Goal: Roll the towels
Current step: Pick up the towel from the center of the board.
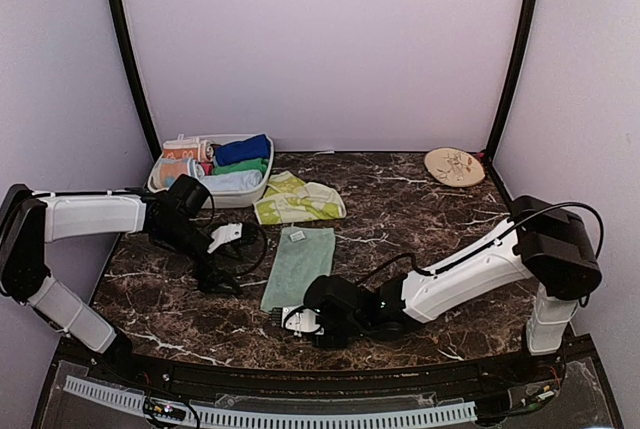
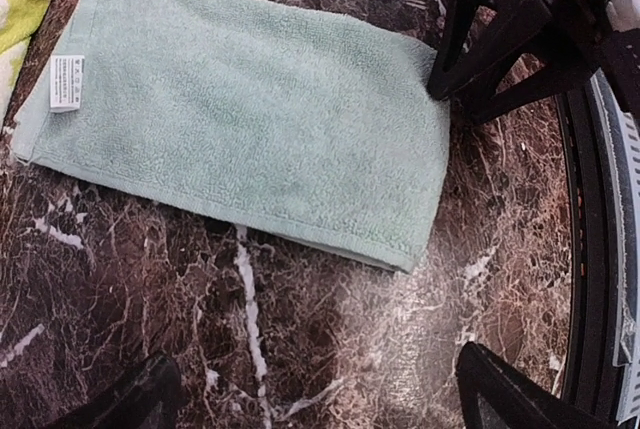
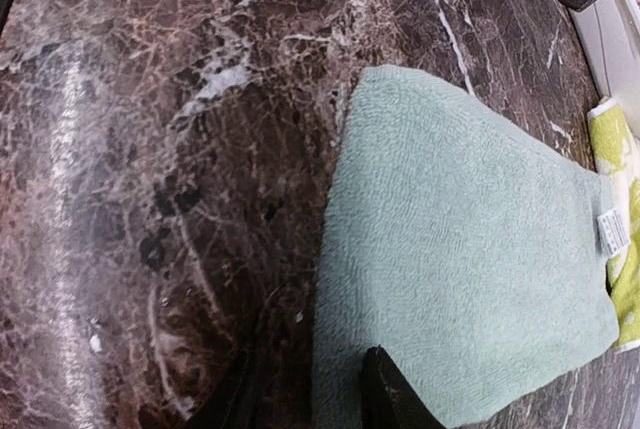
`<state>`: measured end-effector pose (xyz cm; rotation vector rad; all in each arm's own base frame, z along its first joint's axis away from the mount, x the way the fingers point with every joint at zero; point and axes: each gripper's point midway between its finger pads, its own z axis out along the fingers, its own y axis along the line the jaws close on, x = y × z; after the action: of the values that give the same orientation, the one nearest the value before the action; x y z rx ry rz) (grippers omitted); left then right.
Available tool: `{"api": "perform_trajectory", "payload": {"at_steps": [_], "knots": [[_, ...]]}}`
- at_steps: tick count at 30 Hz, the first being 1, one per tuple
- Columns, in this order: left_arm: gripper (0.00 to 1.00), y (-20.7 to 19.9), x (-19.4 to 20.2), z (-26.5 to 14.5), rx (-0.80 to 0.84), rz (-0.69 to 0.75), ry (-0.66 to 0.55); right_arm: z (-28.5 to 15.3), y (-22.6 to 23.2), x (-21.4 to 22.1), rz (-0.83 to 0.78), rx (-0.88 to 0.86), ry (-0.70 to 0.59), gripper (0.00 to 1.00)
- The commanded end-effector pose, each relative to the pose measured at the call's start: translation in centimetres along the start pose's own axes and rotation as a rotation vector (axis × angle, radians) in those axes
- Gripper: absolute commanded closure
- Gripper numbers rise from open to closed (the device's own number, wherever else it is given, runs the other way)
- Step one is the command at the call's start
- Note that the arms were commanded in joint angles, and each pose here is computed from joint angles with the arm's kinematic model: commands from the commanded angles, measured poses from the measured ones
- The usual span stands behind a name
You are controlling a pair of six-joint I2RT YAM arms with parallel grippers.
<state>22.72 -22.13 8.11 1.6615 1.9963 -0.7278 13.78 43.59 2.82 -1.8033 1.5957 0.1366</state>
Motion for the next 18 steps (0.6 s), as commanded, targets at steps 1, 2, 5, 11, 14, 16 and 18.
{"api": "perform_trajectory", "payload": {"at_steps": [1,2,5,11,14,16,18], "knots": [[0.01,-1.3,0.2,-0.5,0.029,0.043,-0.022,0.8,-2.3,-1.0,0.080,0.016,-0.004,0.70],[0.01,-1.4,0.4,-0.4,0.027,0.051,-0.019,0.9,-2.5,-0.9,0.099,0.007,0.001,0.73],[0.01,-1.7,1.1,-0.3,0.027,0.080,-0.009,1.3,-2.8,-0.6,0.149,-0.027,0.020,0.77],[0.01,-1.8,1.4,-0.3,0.023,0.125,-0.004,1.8,-1.7,0.3,0.216,-0.121,0.049,0.83],[0.01,-2.4,1.1,-0.4,0.042,0.138,-0.024,1.6,-0.7,0.3,0.240,-0.189,0.048,0.91],[0.01,-2.9,0.6,-0.5,0.059,0.144,-0.054,1.1,-0.5,-0.4,0.305,-0.252,0.023,0.98],[0.01,-3.5,0.1,-0.6,0.081,0.156,-0.081,0.7,-1.1,-1.1,0.404,-0.313,-0.012,1.00]]}}
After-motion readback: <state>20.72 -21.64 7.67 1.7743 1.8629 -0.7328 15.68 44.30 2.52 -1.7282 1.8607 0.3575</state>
